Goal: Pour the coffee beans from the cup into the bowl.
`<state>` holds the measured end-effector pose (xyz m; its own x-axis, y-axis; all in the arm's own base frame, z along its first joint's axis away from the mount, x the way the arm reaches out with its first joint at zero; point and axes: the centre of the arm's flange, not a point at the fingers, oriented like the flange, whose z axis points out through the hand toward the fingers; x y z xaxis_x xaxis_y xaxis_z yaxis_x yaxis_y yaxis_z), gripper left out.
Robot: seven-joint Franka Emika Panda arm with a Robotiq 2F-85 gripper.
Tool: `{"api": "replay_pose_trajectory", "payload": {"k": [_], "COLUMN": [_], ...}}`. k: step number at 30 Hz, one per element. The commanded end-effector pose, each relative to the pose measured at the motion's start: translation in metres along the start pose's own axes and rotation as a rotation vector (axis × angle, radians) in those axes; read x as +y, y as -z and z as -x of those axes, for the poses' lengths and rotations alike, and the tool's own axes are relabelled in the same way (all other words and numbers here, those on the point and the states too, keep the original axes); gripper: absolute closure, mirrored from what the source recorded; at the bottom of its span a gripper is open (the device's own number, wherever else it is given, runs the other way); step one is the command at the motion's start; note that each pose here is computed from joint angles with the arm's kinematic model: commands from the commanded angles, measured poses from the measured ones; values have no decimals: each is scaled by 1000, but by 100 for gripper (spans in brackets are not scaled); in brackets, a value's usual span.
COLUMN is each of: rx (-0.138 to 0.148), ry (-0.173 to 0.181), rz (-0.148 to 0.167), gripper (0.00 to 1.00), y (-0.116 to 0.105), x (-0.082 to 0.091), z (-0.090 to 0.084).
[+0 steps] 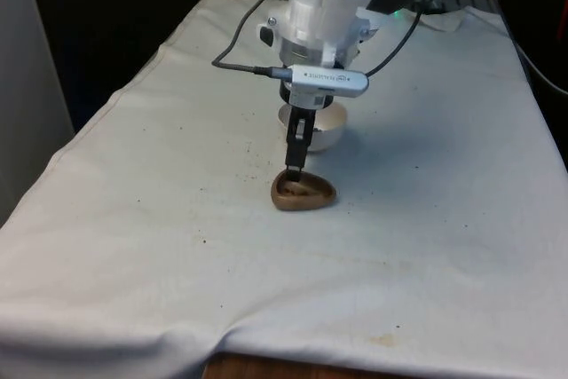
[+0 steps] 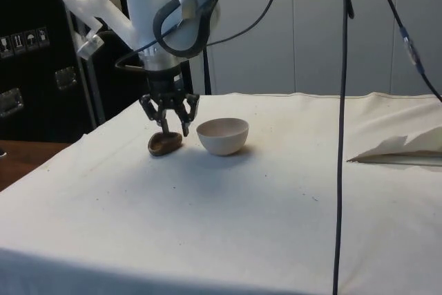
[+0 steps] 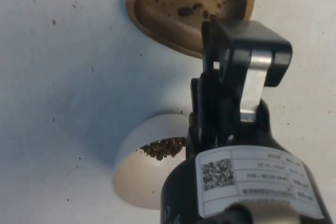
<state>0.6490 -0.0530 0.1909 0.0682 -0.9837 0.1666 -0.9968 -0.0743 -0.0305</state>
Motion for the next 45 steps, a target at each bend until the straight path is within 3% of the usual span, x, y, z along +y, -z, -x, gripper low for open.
{"api": "replay_pose_trajectory", "payload": {"k": [1,3,7,8,9,11,17,18,19,20,26,27,28,32,33,34,38,39,40,45], "rx": [-18,-17,-17,1,-17,-17,-18,1,-18,-19,-17,2,-17,-16,2,-14,-12,6,-11,-10], "ry": [2,3,2,0,2,4,11,6,12,12,16,13,16,17,12,16,15,11,14,9], "rz": [-11,-11,-11,0,-11,-12,-11,-8,-12,-11,-13,-10,-13,-11,-8,-12,-13,-10,-12,-11], "gripper": [53,37,17,9,9,0,0,0,0,0,0,0,0,0,0,0,0,0,0,0], "y": [-1,-1,-2,0,-2,3,22,20,26,28,49,44,52,67,63,73,85,82,88,105], "x": [-1,-1,-1,0,-1,-2,-3,-4,-4,-4,-5,-6,-5,-5,-6,-5,-5,-5,-5,-4], "z": [0,-1,-1,-2,-1,-3,-7,-8,-8,-9,-14,-13,-14,-17,-17,-18,-19,-20,-20,-22]}}
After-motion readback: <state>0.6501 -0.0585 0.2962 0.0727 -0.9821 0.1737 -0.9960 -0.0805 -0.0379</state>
